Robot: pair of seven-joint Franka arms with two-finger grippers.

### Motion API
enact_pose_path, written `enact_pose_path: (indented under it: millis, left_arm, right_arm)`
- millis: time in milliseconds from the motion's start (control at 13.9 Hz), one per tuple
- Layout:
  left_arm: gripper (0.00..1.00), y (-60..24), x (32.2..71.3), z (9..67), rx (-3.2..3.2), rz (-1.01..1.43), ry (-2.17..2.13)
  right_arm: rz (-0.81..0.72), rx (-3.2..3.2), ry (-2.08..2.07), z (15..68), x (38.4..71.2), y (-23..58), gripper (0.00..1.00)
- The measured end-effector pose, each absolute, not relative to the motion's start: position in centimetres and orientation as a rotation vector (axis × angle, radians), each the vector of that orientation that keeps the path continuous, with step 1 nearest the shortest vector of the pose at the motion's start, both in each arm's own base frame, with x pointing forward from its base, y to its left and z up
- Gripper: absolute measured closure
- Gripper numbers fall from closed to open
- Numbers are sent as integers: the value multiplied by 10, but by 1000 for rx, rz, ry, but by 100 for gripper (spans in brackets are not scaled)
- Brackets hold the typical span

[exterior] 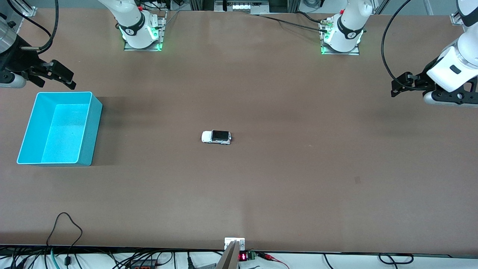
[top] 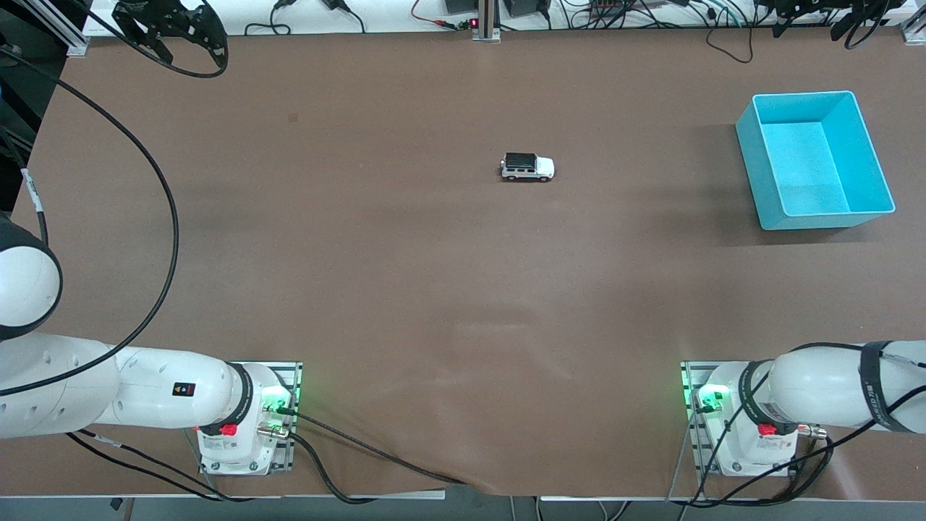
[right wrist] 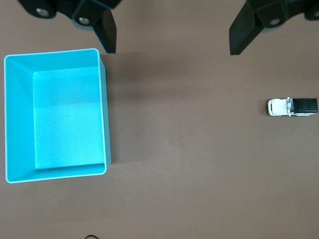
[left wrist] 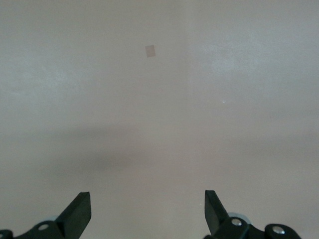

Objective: Wind and store white jeep toy
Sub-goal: 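Swing the right gripper from the bin toward the jeep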

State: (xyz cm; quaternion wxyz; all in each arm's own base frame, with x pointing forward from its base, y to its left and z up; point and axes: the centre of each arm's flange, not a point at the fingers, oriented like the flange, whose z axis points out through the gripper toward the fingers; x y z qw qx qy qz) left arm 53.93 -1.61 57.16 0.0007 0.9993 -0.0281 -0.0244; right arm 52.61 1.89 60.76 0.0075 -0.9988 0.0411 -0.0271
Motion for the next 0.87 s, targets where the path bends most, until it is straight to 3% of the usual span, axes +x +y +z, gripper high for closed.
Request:
enact_pose_path:
  millis: [866]
  left_arm:
    - [0,-19,537,575,3138,-94,-97]
  right_arm:
    - [-22,-3129,90,592,529,22,0]
